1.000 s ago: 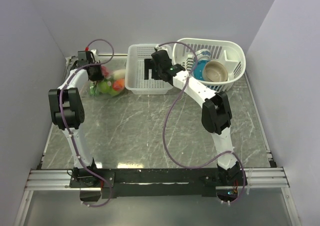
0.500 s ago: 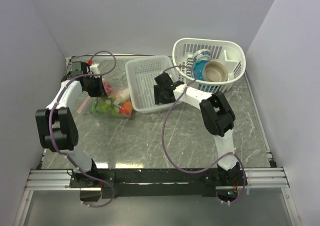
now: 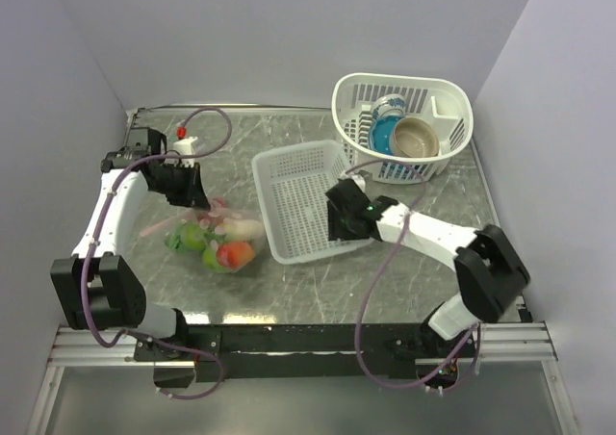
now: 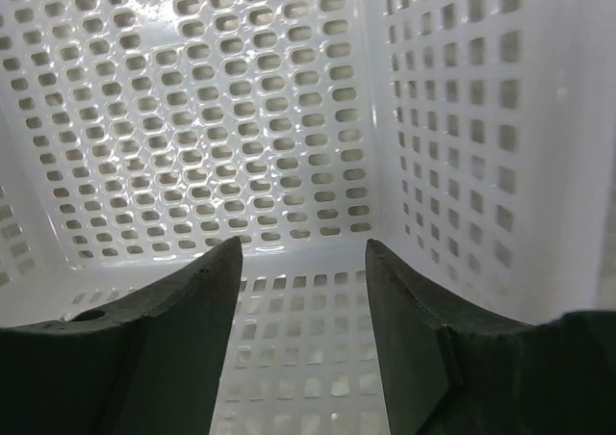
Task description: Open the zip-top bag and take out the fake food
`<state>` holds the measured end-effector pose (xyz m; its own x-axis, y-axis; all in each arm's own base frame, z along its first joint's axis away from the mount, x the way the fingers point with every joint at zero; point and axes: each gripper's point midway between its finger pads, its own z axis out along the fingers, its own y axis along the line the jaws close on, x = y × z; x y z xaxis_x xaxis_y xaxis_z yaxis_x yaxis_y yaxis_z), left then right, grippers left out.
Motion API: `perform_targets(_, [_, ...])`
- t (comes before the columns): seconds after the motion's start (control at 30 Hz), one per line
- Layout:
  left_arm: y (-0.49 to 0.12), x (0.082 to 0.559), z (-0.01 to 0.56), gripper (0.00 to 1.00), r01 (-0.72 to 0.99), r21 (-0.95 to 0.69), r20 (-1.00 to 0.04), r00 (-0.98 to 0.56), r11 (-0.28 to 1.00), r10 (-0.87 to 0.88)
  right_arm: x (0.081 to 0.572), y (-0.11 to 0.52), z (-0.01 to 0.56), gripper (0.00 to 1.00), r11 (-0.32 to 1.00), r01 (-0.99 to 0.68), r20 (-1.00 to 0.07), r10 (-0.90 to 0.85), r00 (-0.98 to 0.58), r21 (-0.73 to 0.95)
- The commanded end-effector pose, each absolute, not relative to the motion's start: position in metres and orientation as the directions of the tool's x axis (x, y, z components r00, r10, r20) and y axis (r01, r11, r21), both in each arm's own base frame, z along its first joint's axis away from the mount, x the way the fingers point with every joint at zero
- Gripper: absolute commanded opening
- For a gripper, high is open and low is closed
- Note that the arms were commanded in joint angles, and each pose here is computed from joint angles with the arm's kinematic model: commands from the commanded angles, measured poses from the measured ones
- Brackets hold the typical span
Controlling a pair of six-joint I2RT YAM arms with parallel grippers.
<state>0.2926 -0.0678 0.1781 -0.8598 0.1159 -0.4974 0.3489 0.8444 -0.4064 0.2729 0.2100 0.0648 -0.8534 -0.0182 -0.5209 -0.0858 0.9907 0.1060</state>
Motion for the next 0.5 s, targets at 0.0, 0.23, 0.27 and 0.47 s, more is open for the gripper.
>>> perform_targets(0.0, [-0.096,0.277,0.191,0.17,0.476,-0.439,-0.551,-0.813,0.762,0.19,0.254,0.185,0.066,0.62,0.996,-0.007,-0.525,0.042,-0.85,0.092])
perform_targets(0.23, [-0.071,0.299,0.183,0.81,0.466,-0.266,-0.594,-0.768,0.844,0.237,0.264,0.196,0.111,0.79,0.991,-0.019,-0.591,0.063,-0.804,0.13])
perform_targets(0.27, [-0.057,0.306,0.186,0.87,0.434,-0.219,-0.607,-0.762,0.874,0.226,0.266,0.199,0.116,0.81,0.99,-0.025,-0.599,0.063,-0.798,0.137])
perform_targets(0.47, [0.02,0.345,0.19,0.91,0.267,-0.137,-0.663,-0.74,0.954,0.112,0.27,0.22,0.146,0.82,0.983,-0.076,-0.647,0.05,-0.761,0.165])
